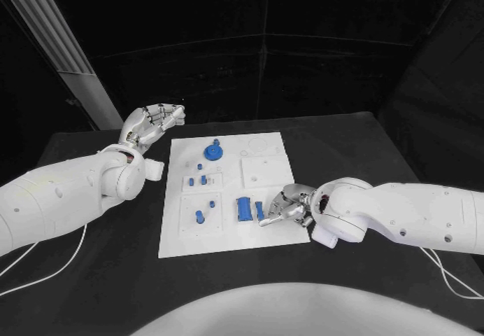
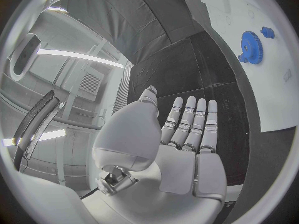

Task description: Assemble the parts on the task board

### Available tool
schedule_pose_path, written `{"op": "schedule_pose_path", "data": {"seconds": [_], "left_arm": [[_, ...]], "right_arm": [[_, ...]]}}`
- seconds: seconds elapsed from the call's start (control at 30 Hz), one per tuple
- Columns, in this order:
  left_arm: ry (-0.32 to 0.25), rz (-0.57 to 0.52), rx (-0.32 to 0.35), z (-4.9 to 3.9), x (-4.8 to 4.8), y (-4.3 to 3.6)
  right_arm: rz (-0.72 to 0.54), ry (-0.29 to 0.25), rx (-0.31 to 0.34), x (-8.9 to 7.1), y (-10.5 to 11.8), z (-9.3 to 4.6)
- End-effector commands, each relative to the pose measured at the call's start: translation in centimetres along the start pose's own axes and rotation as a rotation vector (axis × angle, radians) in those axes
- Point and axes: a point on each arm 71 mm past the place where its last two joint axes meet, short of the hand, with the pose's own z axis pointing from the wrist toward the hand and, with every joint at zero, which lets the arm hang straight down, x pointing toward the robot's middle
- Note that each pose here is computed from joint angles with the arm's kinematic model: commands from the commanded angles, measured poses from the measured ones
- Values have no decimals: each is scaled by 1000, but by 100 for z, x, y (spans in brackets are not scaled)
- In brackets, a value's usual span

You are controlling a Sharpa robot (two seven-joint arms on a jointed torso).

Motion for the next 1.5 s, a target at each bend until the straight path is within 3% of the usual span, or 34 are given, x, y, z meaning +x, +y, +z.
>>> {"op": "schedule_pose_path", "data": {"seconds": [0.03,1.5], "left_arm": [[8,-9,155,-4,7,-115],[8,-9,155,-4,11,-113]], "right_arm": [[12,-30,-38,-27,28,-1],[12,-43,45,-43,0,78]]}}
